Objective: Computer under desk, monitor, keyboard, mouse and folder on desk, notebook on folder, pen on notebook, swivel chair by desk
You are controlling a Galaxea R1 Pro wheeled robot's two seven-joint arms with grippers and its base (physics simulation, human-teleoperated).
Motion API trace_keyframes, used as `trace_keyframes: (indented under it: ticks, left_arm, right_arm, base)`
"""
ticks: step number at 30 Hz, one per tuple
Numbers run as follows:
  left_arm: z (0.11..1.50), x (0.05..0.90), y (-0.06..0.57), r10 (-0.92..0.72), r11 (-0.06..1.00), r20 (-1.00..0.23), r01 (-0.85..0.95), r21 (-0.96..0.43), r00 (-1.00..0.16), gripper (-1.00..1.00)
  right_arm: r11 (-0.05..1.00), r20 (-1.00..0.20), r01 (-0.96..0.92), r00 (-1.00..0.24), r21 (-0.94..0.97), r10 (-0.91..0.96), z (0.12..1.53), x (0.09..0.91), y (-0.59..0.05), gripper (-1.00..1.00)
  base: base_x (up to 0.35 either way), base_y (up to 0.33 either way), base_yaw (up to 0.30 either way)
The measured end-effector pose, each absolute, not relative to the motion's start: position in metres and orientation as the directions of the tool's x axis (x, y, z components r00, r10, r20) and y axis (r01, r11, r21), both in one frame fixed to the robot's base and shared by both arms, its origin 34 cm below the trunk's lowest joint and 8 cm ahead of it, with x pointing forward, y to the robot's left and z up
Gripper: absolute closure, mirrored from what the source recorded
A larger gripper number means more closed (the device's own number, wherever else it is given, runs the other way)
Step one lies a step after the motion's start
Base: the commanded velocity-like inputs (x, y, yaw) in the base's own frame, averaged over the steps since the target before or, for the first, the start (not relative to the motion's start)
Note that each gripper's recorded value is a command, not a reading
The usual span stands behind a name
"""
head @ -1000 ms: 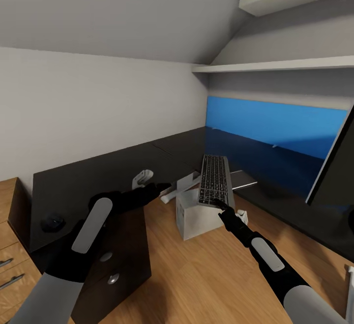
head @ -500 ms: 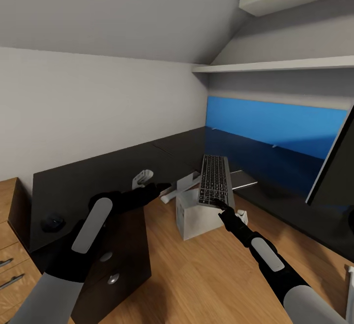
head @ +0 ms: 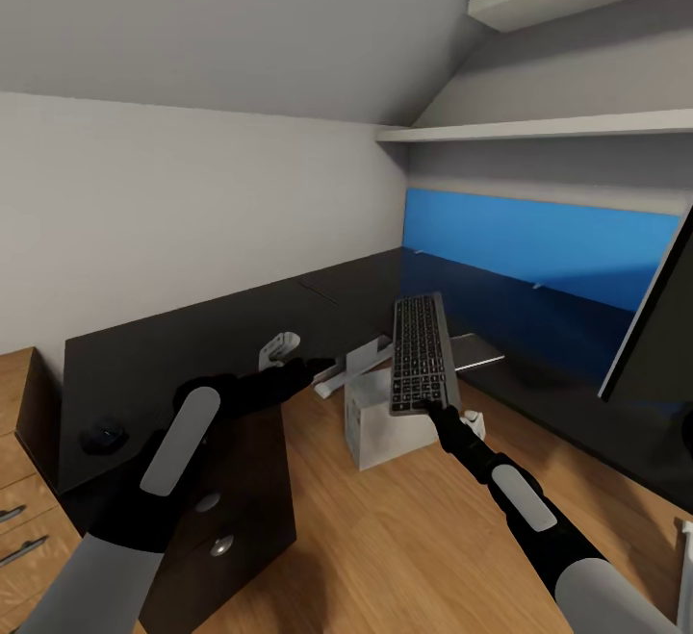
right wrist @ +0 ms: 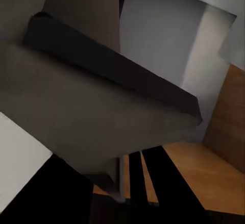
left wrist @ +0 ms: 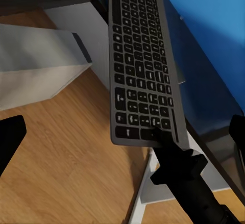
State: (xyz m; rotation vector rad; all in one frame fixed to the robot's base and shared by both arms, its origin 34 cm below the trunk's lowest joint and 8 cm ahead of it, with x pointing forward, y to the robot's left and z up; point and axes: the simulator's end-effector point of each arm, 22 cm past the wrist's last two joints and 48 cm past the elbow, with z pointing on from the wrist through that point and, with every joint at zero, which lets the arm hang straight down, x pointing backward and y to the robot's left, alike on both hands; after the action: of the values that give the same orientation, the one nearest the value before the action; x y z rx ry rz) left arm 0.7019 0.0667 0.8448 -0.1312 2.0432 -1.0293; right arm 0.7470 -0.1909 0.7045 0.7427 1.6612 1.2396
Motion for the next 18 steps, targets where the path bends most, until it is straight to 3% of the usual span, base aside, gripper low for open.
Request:
trace_keyframes:
  ticks: [18]
  left_arm:
    - [0.863, 0.705, 0.067, -0.422, 0.661, -0.627, 0.251, -0.707, -0.655, -1.00]
  right_arm:
    - [0.314, -0.306, -0.050, -0.408, 0.948, 0.860, 0.723, 0.750, -0.191, 1.00]
  base:
    - [0.000, 0.000, 0.000]
